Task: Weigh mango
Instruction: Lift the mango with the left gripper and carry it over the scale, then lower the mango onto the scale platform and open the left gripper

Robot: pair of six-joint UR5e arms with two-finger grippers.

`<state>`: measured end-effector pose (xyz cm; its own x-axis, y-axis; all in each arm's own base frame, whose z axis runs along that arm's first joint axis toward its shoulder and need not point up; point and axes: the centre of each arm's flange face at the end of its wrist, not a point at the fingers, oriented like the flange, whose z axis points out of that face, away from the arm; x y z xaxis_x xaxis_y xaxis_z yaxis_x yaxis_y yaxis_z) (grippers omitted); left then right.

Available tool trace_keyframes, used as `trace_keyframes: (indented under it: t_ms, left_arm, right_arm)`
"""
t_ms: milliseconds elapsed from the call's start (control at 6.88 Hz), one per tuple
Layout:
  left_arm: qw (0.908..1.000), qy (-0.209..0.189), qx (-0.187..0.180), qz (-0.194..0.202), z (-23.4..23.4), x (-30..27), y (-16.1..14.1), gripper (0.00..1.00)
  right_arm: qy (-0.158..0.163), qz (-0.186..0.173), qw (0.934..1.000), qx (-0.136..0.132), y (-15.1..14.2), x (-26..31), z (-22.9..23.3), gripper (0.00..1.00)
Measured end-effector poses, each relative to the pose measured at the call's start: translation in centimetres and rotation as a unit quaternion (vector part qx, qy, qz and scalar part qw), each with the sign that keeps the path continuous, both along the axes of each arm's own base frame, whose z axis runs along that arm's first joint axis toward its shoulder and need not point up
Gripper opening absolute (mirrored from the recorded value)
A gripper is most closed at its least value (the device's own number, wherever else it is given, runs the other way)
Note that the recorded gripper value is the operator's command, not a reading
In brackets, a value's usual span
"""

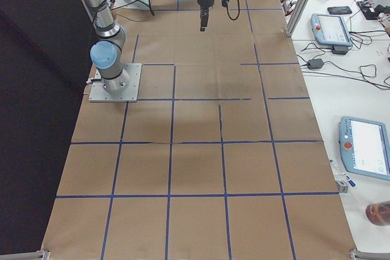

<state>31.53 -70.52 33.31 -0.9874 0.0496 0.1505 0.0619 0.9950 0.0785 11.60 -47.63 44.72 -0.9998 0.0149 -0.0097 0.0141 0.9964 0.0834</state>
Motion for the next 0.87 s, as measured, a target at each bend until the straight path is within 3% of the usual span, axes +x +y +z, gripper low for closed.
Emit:
trace_keyframes:
  t_ms: [145,436,582,727,873]
  left_arm:
    - [0.9999,-0.005,0.003,0.015,-1.1,-3.7,1.4,0.4]
    - [0.9986,-0.031,-0.028,0.032,-7.0,-7.3,3.4,0.41]
    - [0.9978,-0.047,-0.034,0.033,-9.9,-7.9,4.2,0.54]
    - [0.9971,-0.061,-0.03,0.033,-11.5,-8.2,5.0,0.99]
    - [0.9964,-0.069,-0.032,0.037,-11.6,-8.3,5.1,1.0]
  right_arm:
    - [0.0,0.0,1.0,0.0,0.0,0.0,0.0,1.0]
    - [0.0,0.0,1.0,0.0,0.0,0.0,0.0,1.0]
    - [0.0,0.0,1.0,0.0,0.0,0.0,0.0,1.0]
    - [0.0,0.0,1.0,0.0,0.0,0.0,0.0,1.0]
    - [0.0,0.0,1.0,0.0,0.0,0.0,0.0,1.0]
